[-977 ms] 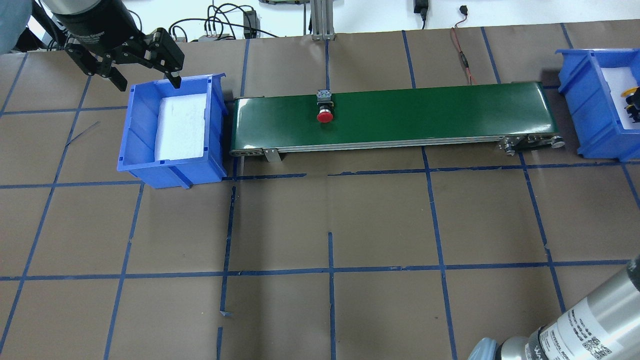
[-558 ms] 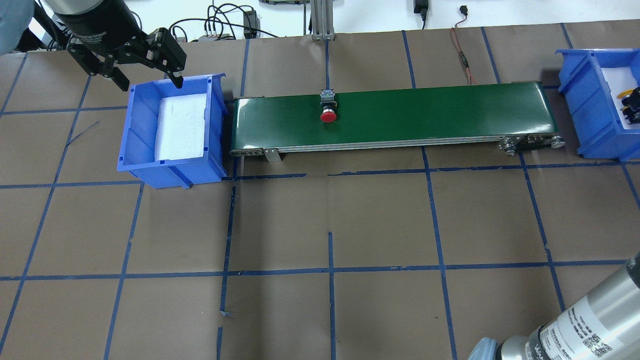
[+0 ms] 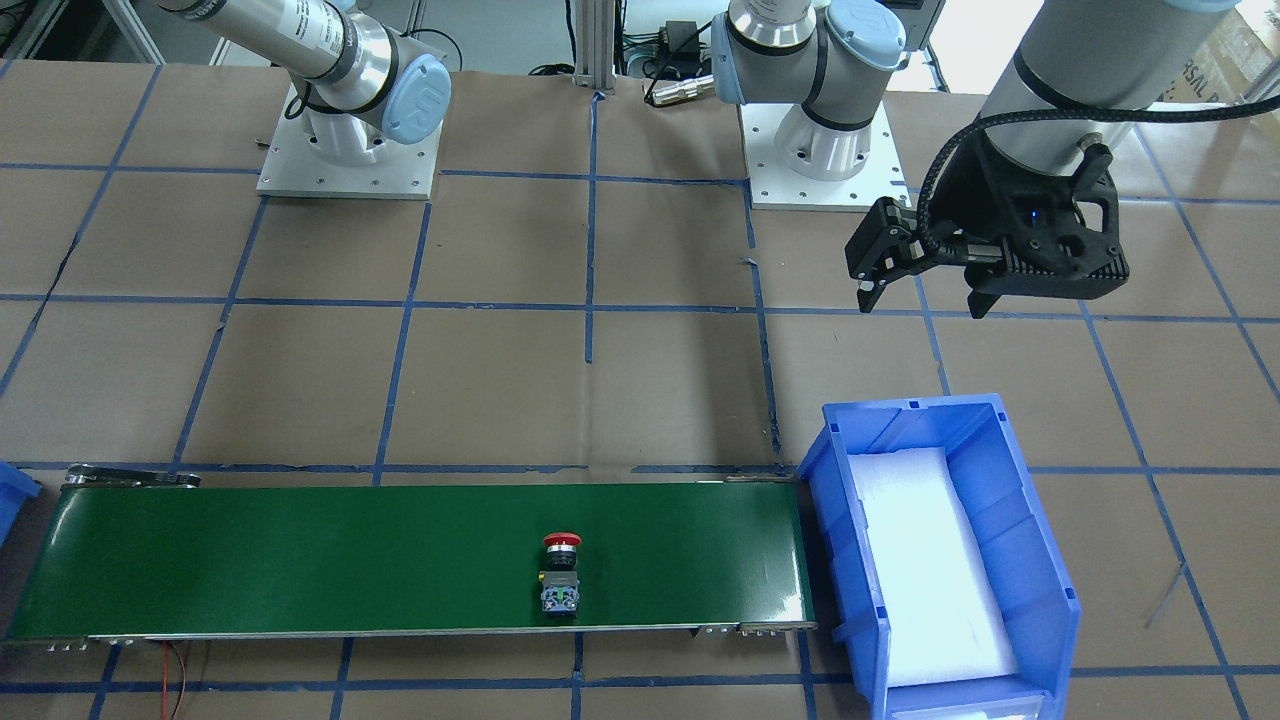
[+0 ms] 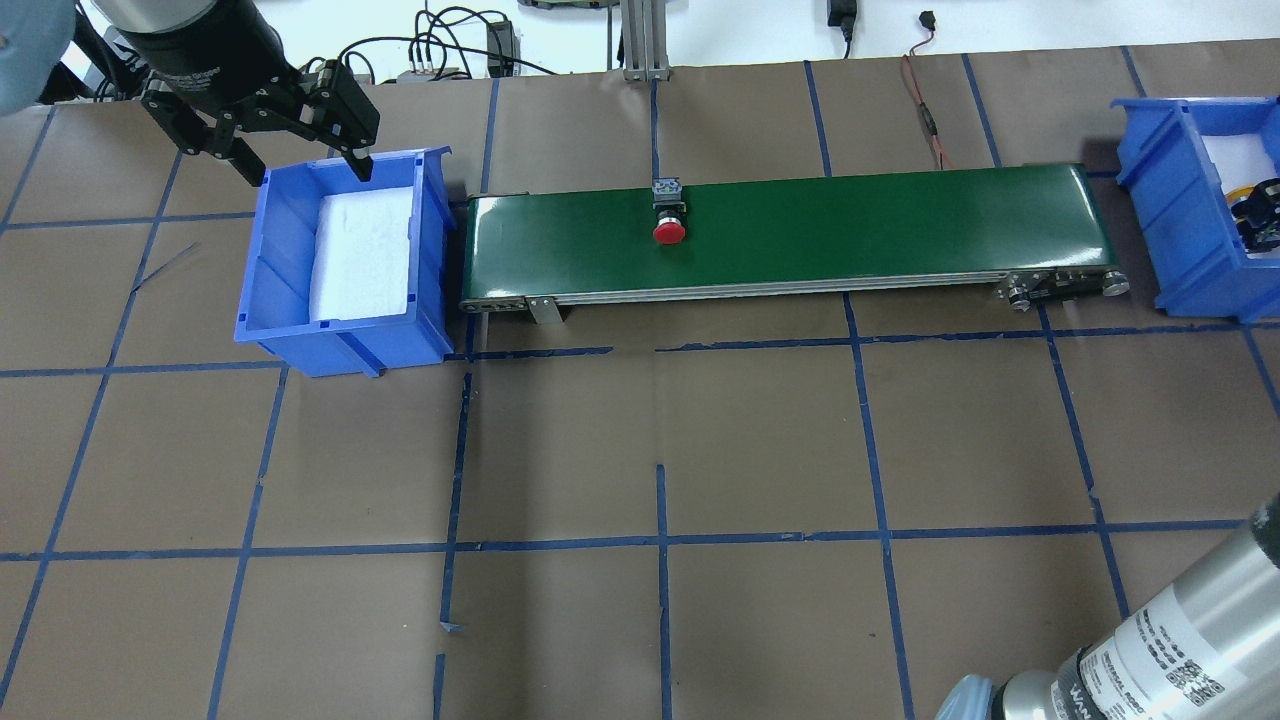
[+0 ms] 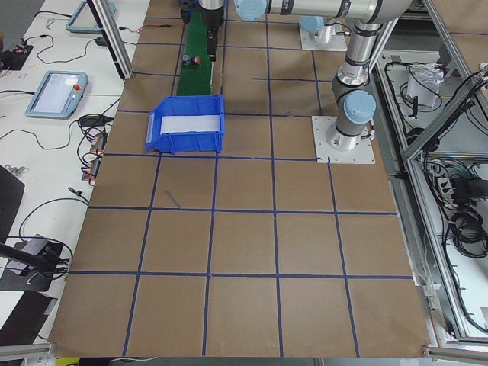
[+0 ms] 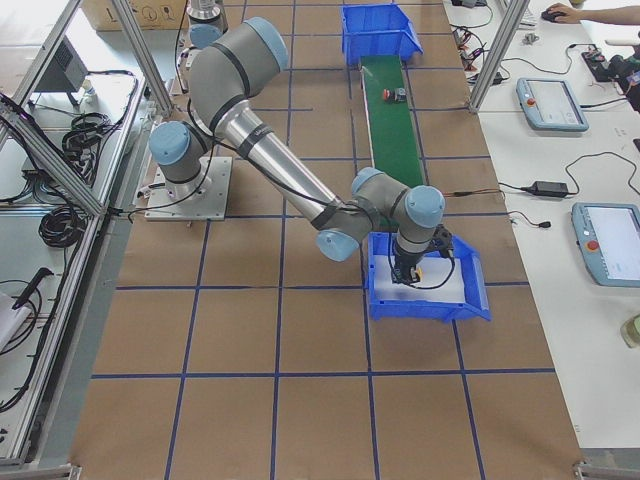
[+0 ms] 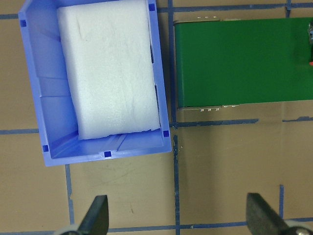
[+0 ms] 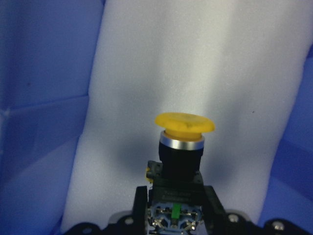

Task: Transport two buttons from left to right
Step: 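Lower the yellow button into the far bin and open the right gripper, then move the right gripper back to the belt and grasp the red button, then carry the red button with the right gripper to the far bin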

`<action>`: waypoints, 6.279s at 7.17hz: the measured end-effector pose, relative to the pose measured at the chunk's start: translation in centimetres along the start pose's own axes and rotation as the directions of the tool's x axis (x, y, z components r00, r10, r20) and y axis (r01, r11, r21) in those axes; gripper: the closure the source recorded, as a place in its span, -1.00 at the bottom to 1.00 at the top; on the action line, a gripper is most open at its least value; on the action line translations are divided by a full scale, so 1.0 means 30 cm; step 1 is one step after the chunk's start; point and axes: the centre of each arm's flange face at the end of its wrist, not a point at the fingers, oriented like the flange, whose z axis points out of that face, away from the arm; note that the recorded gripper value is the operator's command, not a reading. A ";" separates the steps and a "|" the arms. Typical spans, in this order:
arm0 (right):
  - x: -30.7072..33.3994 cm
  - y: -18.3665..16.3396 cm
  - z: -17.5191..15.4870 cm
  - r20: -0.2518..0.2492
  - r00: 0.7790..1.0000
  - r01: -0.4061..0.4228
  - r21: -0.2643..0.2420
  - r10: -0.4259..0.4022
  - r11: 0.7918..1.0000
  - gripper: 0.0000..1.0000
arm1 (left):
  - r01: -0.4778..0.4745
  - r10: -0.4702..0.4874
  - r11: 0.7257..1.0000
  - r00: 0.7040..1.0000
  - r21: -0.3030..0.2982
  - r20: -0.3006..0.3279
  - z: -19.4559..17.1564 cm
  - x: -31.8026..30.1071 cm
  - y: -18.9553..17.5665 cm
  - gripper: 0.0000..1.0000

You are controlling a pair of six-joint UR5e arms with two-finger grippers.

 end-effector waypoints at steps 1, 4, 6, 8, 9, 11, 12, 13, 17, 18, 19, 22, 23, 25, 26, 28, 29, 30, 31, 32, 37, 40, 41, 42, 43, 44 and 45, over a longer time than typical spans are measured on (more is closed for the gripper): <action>0.000 -0.001 0.005 0.001 1.000 -0.001 0.002 0.001 1.000 -0.15 | -0.001 0.001 1.000 1.000 -0.001 0.000 0.000 0.002 0.001 -1.00; -0.002 -0.004 0.010 0.009 1.000 -0.003 0.009 0.003 1.000 -0.16 | -0.002 0.002 1.000 1.000 -0.001 0.001 0.000 0.003 0.002 -1.00; -0.003 -0.004 -0.002 0.008 1.000 -0.003 0.013 0.003 1.000 -0.16 | -0.002 0.002 1.000 1.000 -0.002 0.000 0.001 0.004 0.002 -1.00; -0.010 0.005 -0.074 -0.003 1.000 -0.003 0.024 0.003 1.000 -0.16 | -0.002 0.002 1.000 1.000 -0.003 0.001 0.003 0.004 0.003 -1.00; -0.023 0.017 -0.152 -0.011 1.000 -0.002 0.031 0.002 1.000 -0.16 | -0.002 0.002 1.000 1.000 -0.004 0.001 0.004 0.004 0.003 -1.00; -0.084 0.049 -0.367 -0.032 0.999 0.005 0.054 -0.004 0.999 -0.16 | -0.002 0.002 1.000 1.000 -0.005 0.001 0.004 0.004 0.005 -1.00; -0.145 0.041 -0.459 -0.034 0.999 0.023 0.077 -0.020 0.997 -0.16 | -0.002 0.002 1.000 1.000 -0.005 0.002 0.003 0.004 0.006 -1.00; -0.240 -0.008 -0.513 -0.030 0.998 0.058 0.107 -0.056 0.993 -0.16 | -0.002 0.002 1.000 1.000 -0.004 0.002 0.003 0.003 0.006 -1.00; -0.829 -0.285 -0.535 0.032 0.998 0.041 0.138 -0.046 0.990 -0.24 | -0.002 0.002 1.000 1.000 -0.005 0.001 0.005 0.004 0.005 -1.00; -0.965 -0.333 -0.506 0.050 0.997 0.060 0.126 -0.066 0.990 -0.24 | -0.002 0.002 1.000 1.000 -0.005 -0.002 0.005 0.005 0.005 -1.00; -1.088 -0.378 -0.462 0.070 0.995 0.067 0.110 -0.075 0.992 -0.24 | -0.002 0.002 1.000 1.000 -0.005 -0.008 0.006 0.007 0.005 -1.00; -1.367 -0.473 -0.327 0.115 0.992 -0.061 0.048 0.055 0.997 -0.47 | -0.002 0.002 1.000 1.000 -0.006 -0.014 0.006 0.009 0.007 -1.00; -1.443 -0.509 -0.294 0.122 0.985 -0.126 0.032 0.122 0.991 -0.47 | -0.002 0.002 1.000 1.000 -0.006 -0.015 0.006 0.009 0.007 -1.00; -1.603 -0.592 -0.241 0.125 0.967 -0.226 0.015 0.223 0.974 -0.47 | -0.002 0.002 1.000 1.000 -0.007 -0.015 0.007 0.009 0.009 -1.00; -1.657 -0.622 -0.237 0.121 0.963 -0.244 0.021 0.240 0.970 -0.47 | -0.002 0.002 1.000 1.000 -0.008 -0.015 0.007 0.009 0.012 -1.00; -1.708 -0.642 -0.242 0.108 0.960 -0.263 0.029 0.258 0.964 -0.47 | -0.002 0.002 1.000 1.000 -0.010 -0.015 0.010 0.010 0.020 -1.00; -1.719 -0.644 -0.234 0.090 0.962 -0.263 0.030 0.259 0.964 -0.46 | -0.002 0.002 1.000 1.000 -0.011 -0.015 0.012 0.010 0.021 -1.00; -1.743 -0.642 -0.220 0.066 0.965 -0.257 0.028 0.255 0.966 -0.46 | -0.002 0.001 1.000 1.000 -0.011 -0.015 0.012 0.010 0.022 -1.00; -1.780 -0.637 -0.201 0.044 0.967 -0.252 0.022 0.250 0.968 -0.46 | -0.001 0.001 1.000 1.000 -0.012 -0.015 0.013 0.008 0.023 -1.00; -1.811 -0.629 -0.184 0.031 0.968 -0.248 0.015 0.247 0.969 -0.46 | 0.000 0.000 1.000 1.000 -0.015 -0.015 0.016 0.008 0.026 -1.00; -1.825 -0.627 -0.121 0.029 0.970 -0.243 -0.009 0.243 0.970 0.45 | -0.015 0.014 0.999 1.000 -0.038 -0.012 0.036 0.011 0.078 -1.00; -1.743 -0.637 -0.134 0.036 0.977 -0.208 -0.003 0.208 0.978 0.84 | -0.021 0.019 0.996 1.000 -0.088 -0.021 0.025 0.014 0.106 -1.00; -1.641 -0.642 -0.154 0.033 0.985 -0.169 0.000 0.168 0.986 0.84 | -0.020 0.018 0.995 1.000 -0.100 -0.023 0.029 0.014 0.108 -1.00; -1.512 -0.635 -0.181 0.028 0.990 -0.135 -0.004 0.135 0.991 0.84 | -0.019 0.017 0.994 1.000 -0.106 -0.025 0.032 0.013 0.107 -1.00; -1.353 -0.613 -0.222 0.021 0.996 -0.089 -0.009 0.089 0.996 0.84 | -0.018 0.015 0.994 1.000 -0.108 -0.026 0.033 0.012 0.107 -1.00; -1.171 -0.570 -0.270 0.018 0.999 -0.041 -0.021 0.041 0.999 0.84 | -0.017 0.014 0.994 1.000 -0.109 -0.027 0.035 0.011 0.105 -1.00; -0.994 -0.513 -0.316 0.018 1.000 0.001 -0.031 0.000 1.000 0.83 | -0.017 0.014 0.994 1.000 -0.110 -0.028 0.038 0.010 0.102 -1.00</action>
